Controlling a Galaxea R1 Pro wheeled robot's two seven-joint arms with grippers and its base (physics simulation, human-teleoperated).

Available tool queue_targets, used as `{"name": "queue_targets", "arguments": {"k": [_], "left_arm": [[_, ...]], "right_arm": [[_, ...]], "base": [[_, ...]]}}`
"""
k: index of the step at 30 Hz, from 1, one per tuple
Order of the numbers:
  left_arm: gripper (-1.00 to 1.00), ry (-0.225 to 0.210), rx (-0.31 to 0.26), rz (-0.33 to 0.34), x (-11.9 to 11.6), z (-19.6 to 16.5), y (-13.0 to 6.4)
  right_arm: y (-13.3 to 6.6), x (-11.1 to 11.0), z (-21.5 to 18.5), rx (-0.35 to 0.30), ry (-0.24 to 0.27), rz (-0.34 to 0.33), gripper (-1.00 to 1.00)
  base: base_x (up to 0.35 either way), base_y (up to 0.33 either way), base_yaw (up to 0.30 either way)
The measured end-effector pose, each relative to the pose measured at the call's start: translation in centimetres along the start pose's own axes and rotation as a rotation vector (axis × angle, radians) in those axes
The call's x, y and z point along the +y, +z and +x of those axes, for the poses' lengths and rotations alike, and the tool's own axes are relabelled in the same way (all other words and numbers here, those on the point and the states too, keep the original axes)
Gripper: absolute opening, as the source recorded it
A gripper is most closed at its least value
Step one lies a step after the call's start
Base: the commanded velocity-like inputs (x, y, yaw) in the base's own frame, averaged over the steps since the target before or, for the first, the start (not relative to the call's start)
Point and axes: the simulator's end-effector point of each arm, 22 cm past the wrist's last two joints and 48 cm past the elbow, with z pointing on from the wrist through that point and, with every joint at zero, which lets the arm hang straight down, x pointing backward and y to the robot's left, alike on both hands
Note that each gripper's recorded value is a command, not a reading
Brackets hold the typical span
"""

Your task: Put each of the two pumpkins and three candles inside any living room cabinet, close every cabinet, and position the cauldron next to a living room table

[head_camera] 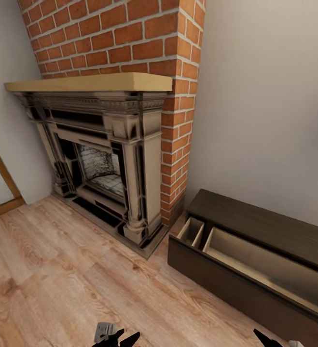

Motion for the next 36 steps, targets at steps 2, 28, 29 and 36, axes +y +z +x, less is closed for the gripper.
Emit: {"name": "queue_targets", "arguments": {"k": [2, 28, 29, 36], "left_arm": [[1.0, 0.001, -0.002, -0.021, 0.4, -0.1, 0.0], [1.0, 0.023, -0.011, -0.581, 10.6, -4.6, -7.7], [1.0, 0.022, -0.01, -0.598, 10.9, -4.6, -7.9], [1.0, 0.015, -0.001, -0.679, 11.3, -4.8, -9.3]], "right_arm": [[0.2, 0.1, 0.6, 0.013, -0.006, 0.01, 1.0], [2.4, 13.0, 9.8, 0.132, -0.545, 0.484, 1.0], [2.2, 13.8, 10.1, 0.13, -0.572, 0.495, 1.0], [1.4, 15.7, 10.2, 0.122, -0.616, 0.508, 1.0]], "base": [[-0.002, 0.0, 0.29], [0.0, 0.0, 0.29], [0.0, 0.0, 0.29], [0.0, 0.0, 0.29]]}}
